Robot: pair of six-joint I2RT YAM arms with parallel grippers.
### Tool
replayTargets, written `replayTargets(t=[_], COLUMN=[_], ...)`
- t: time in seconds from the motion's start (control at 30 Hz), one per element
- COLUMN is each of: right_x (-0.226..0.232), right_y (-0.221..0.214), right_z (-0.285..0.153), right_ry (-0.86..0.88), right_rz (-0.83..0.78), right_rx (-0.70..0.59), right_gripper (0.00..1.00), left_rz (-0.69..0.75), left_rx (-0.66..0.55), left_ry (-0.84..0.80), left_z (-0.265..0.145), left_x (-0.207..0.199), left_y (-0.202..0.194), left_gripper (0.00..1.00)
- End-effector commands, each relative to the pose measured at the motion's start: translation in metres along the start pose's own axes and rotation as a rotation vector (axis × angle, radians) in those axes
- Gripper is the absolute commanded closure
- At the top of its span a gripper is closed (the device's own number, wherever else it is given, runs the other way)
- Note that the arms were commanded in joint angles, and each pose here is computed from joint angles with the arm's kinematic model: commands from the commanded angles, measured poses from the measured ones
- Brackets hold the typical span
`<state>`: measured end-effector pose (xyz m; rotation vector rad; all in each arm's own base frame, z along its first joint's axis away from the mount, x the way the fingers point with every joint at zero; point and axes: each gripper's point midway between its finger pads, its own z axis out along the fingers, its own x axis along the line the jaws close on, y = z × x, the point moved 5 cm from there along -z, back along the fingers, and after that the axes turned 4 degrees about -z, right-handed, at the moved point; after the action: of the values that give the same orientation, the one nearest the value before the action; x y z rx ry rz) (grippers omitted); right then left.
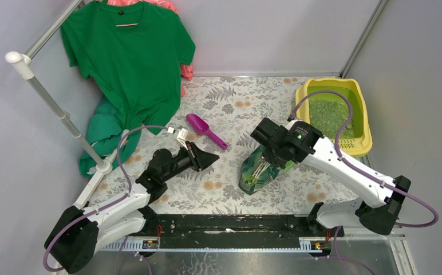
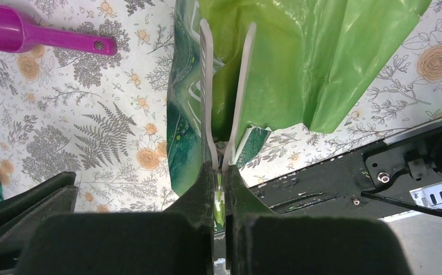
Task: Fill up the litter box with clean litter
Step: Clamp the cat litter bag at the center of the board.
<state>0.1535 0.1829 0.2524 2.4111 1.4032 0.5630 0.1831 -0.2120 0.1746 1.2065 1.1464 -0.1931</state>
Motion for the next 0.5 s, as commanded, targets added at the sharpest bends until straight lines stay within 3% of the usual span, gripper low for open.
replayTargets(t=[0.0,0.3,0.47], right_x=[0.006,0.018,0.016], right_y=[0.002,-0.004,-0.005], right_z=[0.003,0.006,0.004], right_ry=[0.036,0.074,0.094], right_rz=[0.002,-0.028,-0.032], right_rx=[0.002,0.049,0.07], right_gripper=[1.0,1.0,1.0], left_rz=[0.018,0.008,-0.025], left_rx=[-0.029,0.015,0.068], left_ry=[-0.057,-0.082,-0.197], left_z=[0.001,0.036,0.064], left_x=[-0.007,-0.007,-0.012], left_y=[0.006,0.017,0.015], left_gripper=[0.69,0.68,0.73])
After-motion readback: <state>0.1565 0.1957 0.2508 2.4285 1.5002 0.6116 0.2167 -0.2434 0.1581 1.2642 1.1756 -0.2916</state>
